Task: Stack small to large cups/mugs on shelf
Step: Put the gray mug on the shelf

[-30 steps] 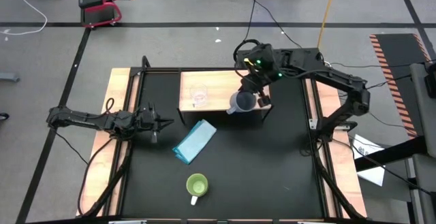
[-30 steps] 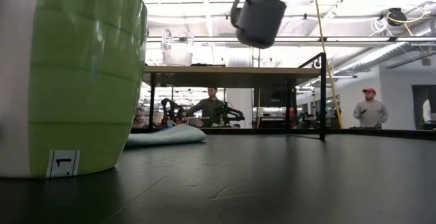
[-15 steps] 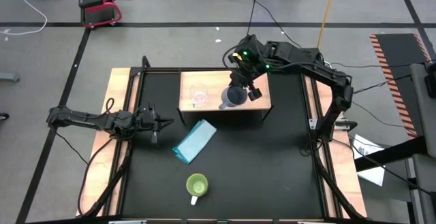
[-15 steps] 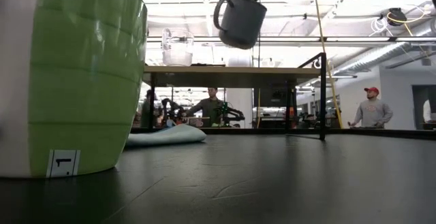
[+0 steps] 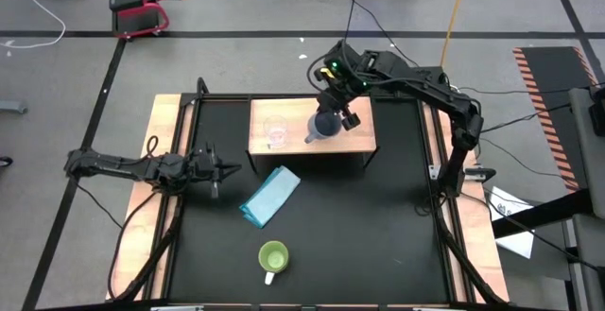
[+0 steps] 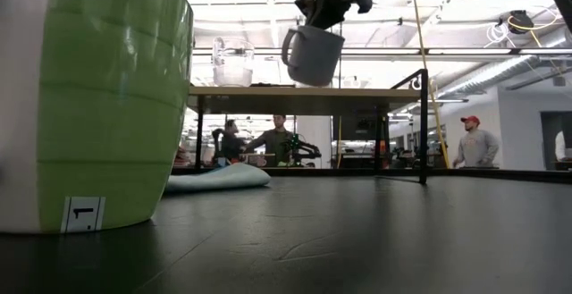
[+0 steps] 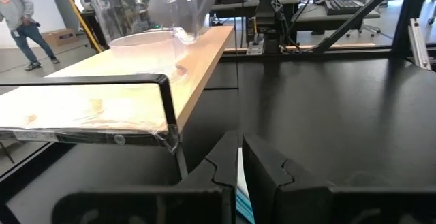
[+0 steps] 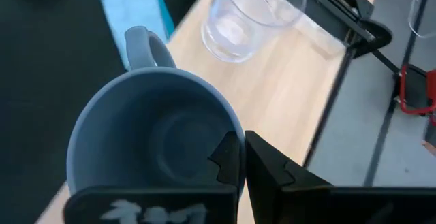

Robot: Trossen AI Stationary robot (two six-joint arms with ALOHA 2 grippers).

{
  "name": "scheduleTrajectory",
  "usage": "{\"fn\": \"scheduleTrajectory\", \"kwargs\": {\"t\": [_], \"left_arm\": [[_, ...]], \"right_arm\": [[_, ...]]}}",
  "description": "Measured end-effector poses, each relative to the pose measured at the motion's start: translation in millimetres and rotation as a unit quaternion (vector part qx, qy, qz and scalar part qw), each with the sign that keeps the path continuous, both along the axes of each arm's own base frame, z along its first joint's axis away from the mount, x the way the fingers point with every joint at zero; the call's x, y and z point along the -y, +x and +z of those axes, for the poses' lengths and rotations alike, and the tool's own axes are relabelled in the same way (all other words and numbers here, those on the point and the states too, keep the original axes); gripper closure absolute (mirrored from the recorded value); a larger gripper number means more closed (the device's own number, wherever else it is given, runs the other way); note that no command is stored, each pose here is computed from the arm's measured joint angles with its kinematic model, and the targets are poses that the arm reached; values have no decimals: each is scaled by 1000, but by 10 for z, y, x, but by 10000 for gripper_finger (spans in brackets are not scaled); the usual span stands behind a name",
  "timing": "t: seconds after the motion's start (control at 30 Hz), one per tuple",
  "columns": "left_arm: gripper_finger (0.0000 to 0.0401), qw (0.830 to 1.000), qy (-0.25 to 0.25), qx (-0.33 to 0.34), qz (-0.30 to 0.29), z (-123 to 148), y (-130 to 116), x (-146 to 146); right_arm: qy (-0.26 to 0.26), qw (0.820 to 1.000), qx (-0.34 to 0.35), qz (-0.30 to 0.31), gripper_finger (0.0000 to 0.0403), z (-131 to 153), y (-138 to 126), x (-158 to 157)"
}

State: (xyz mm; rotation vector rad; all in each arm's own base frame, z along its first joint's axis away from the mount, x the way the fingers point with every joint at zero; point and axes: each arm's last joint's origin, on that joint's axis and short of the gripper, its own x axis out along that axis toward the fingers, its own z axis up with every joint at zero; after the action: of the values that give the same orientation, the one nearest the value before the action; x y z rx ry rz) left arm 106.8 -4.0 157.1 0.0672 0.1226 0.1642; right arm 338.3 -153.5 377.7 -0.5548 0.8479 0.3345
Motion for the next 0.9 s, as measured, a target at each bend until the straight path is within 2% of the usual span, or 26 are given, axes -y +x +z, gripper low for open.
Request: {"fn": "scheduleTrajectory", "kwargs": {"t": [0.53, 0.9], "left_arm": [[375, 1000, -10, 2, 25, 0, 1, -61], [375, 1000, -13, 2, 24, 0, 2, -61]], "right_arm": [[29, 999, -5, 23, 403, -10, -32, -30], [51, 998, -42, 17, 403, -144, 9, -10]]}}
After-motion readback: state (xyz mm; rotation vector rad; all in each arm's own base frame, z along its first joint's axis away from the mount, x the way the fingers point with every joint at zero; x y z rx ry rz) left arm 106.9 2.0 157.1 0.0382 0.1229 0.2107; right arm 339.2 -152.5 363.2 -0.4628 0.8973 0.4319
